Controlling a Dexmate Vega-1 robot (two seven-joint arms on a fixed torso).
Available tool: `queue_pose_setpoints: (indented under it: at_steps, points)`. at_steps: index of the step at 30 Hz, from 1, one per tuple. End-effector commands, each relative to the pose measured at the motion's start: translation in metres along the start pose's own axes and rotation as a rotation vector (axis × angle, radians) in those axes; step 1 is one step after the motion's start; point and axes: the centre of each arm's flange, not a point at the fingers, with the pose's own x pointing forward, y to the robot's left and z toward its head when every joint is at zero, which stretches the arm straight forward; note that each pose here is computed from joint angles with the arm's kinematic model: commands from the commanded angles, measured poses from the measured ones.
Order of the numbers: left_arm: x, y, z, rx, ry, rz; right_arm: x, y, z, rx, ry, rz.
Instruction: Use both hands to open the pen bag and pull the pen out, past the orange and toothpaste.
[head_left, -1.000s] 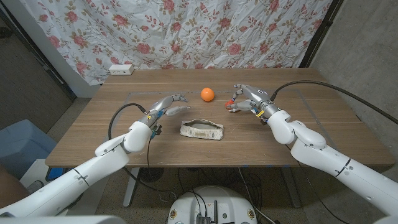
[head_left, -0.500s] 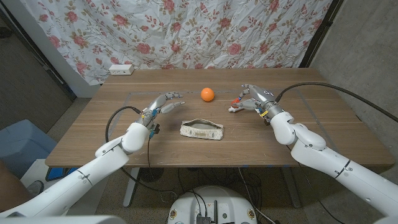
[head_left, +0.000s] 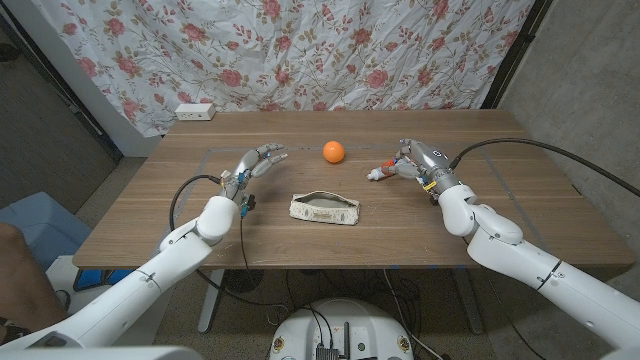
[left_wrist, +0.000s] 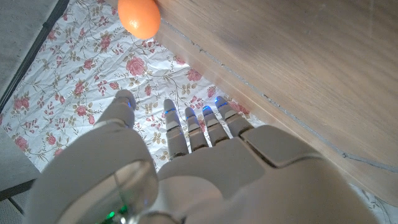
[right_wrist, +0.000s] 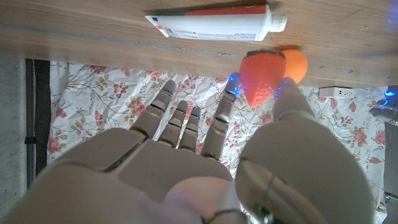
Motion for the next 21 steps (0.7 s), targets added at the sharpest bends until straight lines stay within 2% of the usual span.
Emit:
queue_pose_setpoints:
  at_steps: [1, 11, 21]
  points:
    - [0.012, -0.003, -0.014, -0.135, 0.018, 0.035, -0.003, 0.018, -0.012, -0.003, 0.059, -0.006]
    - [0.011, -0.003, -0.023, -0.224, 0.038, 0.076, -0.001, 0.031, -0.020, -0.005, 0.090, -0.003]
    - [0.011, -0.005, -0.028, -0.293, 0.046, 0.101, 0.001, 0.037, -0.027, -0.007, 0.111, 0.002]
